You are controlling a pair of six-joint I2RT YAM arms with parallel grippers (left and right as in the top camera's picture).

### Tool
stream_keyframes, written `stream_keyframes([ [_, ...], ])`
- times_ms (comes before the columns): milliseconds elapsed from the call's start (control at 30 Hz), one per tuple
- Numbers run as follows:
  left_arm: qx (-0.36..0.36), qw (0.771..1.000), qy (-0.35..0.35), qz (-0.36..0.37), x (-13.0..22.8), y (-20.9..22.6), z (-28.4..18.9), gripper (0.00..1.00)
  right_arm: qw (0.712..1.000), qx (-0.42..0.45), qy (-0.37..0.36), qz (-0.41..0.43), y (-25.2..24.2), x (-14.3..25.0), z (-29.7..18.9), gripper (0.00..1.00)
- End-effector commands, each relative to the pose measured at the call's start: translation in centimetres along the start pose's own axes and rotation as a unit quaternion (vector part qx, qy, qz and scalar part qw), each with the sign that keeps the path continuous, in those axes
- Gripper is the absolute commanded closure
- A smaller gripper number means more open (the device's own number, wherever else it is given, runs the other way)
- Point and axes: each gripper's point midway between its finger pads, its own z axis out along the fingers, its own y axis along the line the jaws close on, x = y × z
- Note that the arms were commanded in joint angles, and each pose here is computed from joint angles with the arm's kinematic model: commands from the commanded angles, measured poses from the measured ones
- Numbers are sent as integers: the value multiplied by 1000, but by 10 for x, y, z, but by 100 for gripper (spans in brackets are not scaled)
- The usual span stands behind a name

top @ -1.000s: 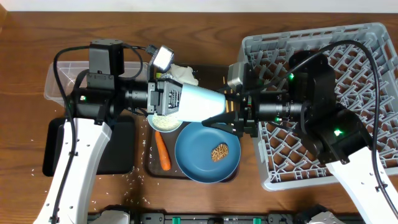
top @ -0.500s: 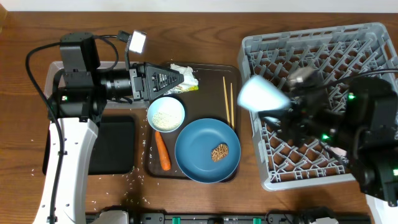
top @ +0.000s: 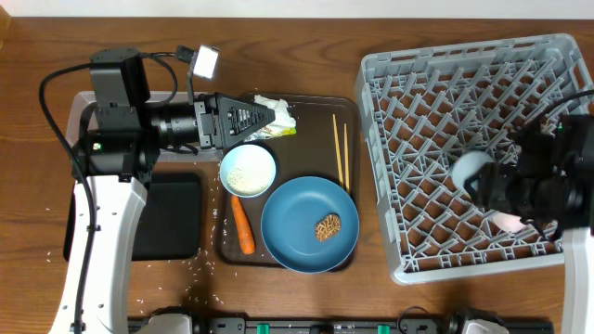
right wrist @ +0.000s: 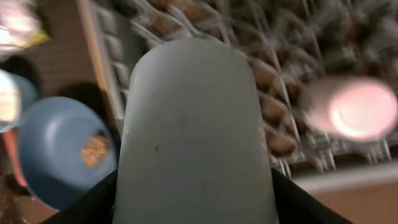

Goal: Sort waste into correct bins and load items into the dishwasher rack
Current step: 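Lower the light blue cup into the rack with the right gripper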

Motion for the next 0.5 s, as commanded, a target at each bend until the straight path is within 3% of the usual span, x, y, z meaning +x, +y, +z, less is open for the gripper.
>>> stream_keyframes([
  [0, -3, 1000, -5, 11, -5, -4, -2, 30, 998, 37, 41, 38, -16, 5, 10, 40],
  [200, -3, 1000, -5, 11, -5, -4, -2, 30, 987, 87, 125, 49, -36, 18, 31, 40],
  [467, -3, 1000, -5, 11, -5, -4, -2, 30, 981, 98, 158, 55, -42, 14, 51, 37],
])
